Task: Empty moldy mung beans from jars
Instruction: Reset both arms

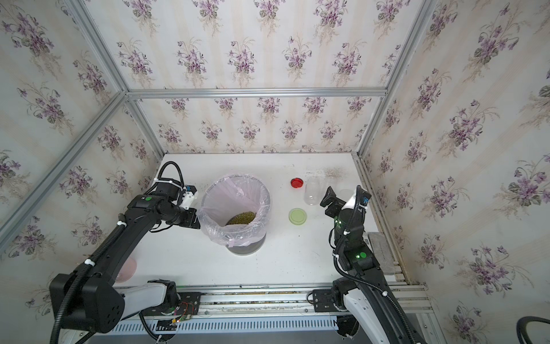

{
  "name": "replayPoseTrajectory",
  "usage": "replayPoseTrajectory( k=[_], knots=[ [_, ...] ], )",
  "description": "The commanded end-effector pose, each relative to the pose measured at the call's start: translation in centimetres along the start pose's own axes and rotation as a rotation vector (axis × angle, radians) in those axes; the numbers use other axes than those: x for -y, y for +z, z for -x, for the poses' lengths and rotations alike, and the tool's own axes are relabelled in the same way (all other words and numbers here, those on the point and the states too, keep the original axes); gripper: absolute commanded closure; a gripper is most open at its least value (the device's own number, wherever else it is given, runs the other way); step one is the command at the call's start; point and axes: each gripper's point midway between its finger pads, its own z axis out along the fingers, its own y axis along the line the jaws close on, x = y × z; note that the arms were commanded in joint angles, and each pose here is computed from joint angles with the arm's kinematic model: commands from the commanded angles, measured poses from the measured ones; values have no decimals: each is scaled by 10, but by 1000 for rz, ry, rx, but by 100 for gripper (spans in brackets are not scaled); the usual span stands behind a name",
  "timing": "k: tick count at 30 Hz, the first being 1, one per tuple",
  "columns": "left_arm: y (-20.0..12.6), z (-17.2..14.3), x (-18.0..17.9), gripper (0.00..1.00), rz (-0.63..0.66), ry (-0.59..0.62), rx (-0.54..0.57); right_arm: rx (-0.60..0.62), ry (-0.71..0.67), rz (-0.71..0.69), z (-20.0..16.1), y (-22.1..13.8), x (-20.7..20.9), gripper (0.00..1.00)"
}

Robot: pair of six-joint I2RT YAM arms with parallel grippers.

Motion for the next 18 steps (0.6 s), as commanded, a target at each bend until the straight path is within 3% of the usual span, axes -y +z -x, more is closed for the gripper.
replayPoseTrajectory(
  k=[1,12,18],
  knots=[
    [10,-4,-8,0,25,6,-68,26,13,-19,6,-1,3,0],
    [49,-4,-12,0,-4,-8,-180,49,10,-34,9,-2,6,0],
    [72,10,-11,0,-31,-48,-112,47,6,-44,5,-1,9,0]
  ],
)
